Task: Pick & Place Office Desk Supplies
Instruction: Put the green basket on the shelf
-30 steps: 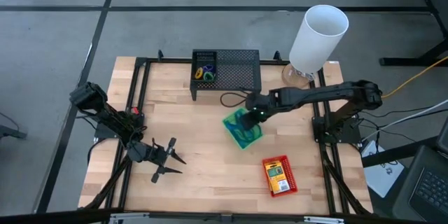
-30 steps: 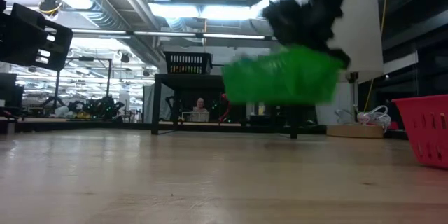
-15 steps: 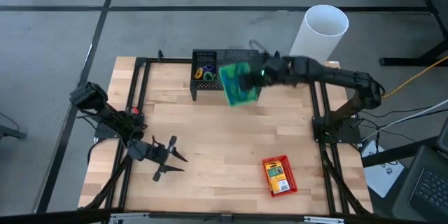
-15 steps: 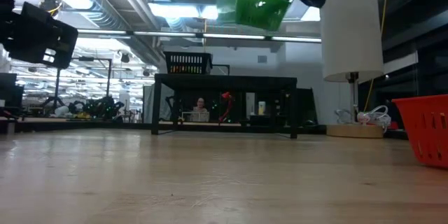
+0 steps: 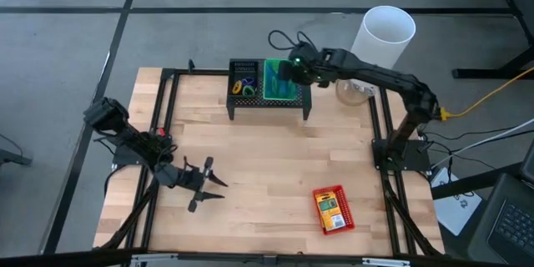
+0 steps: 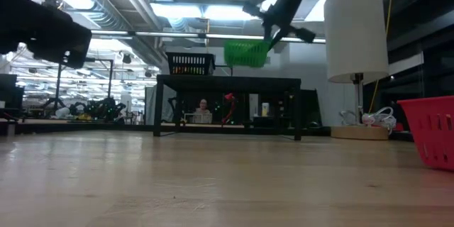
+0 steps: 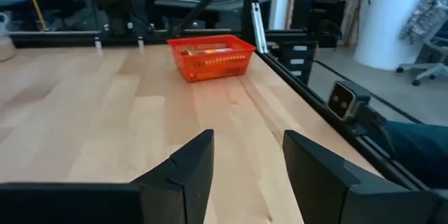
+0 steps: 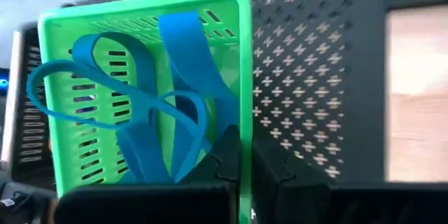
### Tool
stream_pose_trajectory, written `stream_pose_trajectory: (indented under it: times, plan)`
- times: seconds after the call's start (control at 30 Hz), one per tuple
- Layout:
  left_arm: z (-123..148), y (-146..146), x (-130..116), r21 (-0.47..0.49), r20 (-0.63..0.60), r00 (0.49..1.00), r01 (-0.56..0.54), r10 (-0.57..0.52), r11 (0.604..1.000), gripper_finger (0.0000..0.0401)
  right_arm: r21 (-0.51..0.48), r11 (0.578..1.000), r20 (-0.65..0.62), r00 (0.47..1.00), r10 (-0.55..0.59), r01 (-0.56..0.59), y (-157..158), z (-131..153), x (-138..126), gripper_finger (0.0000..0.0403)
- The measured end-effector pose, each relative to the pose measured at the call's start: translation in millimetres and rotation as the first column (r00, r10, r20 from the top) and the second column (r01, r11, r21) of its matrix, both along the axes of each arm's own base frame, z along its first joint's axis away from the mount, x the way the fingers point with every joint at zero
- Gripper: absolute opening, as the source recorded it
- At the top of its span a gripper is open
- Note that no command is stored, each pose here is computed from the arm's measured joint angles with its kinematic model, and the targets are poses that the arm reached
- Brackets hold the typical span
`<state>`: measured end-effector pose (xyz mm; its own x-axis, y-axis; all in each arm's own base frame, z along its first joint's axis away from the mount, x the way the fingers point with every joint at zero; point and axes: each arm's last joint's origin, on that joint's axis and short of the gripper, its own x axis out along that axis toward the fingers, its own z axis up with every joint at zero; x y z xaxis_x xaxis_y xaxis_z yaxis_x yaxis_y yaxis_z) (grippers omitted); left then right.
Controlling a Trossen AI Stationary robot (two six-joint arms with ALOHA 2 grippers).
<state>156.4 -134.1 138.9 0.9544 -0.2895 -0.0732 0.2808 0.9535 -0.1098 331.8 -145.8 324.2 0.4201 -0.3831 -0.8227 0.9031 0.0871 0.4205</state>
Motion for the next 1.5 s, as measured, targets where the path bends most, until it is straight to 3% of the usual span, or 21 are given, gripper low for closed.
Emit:
stream_pose_trajectory:
  times: [0.17,0.4,1.17,1.5]
  plan:
    - [4.7,-1.2,7.0,0.04,0.027,0.998,0.05,-0.051,0.998,0.0168,0.053,0.999,-0.023,1.0,-0.011,0.012,-15.7,-18.7,8.5,0.001]
    - [6.1,0.3,10.5,0.08,0.043,0.996,0.068,-0.071,0.994,0.0168,0.049,0.999,-0.03,0.999,-0.021,0.023,-27.7,-20.3,4.2,0.001]
    - [6.0,1.2,11.8,0.05,0.033,0.994,0.098,-0.1,0.994,0.0168,0.025,0.999,0.033,0.999,-0.025,0.024,-33.3,-15.3,6.2,0.001]
    - [6.0,1.2,11.8,0.04,0.029,0.994,0.1,-0.101,0.994,0.0168,0.045,0.999,0.052,0.999,0.0,-0.003,-40.0,-27.7,16.4,0.001]
